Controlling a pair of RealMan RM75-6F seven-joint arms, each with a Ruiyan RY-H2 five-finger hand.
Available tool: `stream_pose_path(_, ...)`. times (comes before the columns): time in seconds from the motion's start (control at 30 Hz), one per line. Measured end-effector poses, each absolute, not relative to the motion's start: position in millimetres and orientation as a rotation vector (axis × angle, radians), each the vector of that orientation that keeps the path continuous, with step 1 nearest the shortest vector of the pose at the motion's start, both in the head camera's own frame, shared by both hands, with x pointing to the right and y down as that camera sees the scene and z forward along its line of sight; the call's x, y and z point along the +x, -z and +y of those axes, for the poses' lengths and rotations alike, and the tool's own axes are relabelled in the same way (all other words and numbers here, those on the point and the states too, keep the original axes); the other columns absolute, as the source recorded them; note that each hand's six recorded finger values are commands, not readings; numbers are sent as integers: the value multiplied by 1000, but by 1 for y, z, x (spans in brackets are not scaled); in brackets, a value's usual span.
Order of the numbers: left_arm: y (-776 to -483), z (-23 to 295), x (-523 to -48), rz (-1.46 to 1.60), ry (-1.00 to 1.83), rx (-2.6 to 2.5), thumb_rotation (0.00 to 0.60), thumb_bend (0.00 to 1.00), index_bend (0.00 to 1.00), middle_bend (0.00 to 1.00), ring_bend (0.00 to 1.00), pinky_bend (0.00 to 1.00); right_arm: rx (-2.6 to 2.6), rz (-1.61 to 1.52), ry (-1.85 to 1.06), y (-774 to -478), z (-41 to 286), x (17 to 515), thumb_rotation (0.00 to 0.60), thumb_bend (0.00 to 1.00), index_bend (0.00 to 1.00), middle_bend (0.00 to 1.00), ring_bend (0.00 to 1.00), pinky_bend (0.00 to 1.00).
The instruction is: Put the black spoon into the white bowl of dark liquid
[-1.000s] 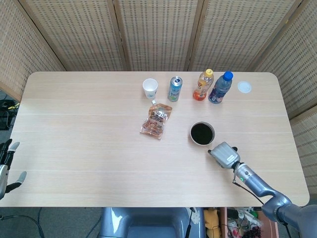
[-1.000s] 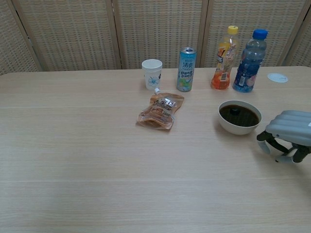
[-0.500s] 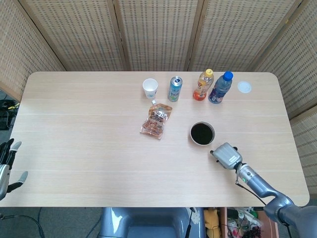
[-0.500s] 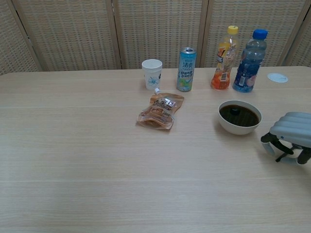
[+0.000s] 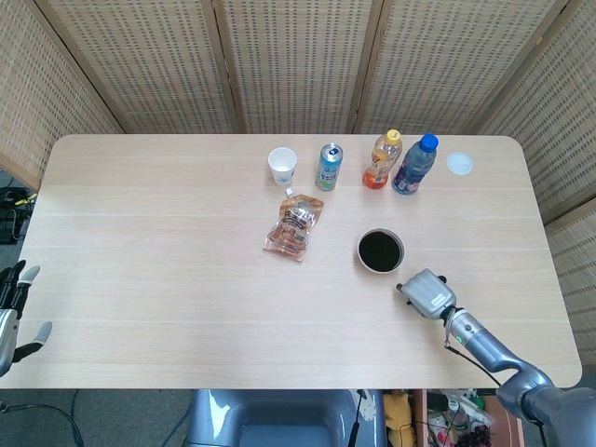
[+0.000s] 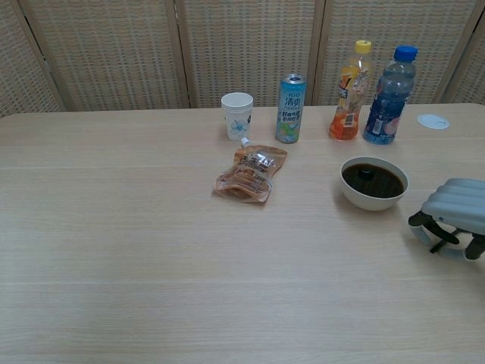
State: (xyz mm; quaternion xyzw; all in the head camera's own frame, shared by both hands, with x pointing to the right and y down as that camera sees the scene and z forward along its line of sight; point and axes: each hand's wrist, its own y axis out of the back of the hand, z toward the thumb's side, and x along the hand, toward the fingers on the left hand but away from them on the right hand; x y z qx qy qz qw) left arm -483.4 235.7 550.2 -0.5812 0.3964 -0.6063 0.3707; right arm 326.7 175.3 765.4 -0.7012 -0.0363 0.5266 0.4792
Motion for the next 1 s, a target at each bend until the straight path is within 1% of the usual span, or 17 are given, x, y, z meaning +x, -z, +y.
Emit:
stream_pose_path(0.47,-551,237,-486,1024,1559,-1490,600,333,0,0,0,0,-1710,-79,-1293,-769,179,327,600,514,559,772,853,940)
stream_pose_path(1.0,-550,240,-490,1034,1560,-1488,600,333,0,0,0,0,-1697,-73,-1302,-771,183,330,600,589,596,780,858,940)
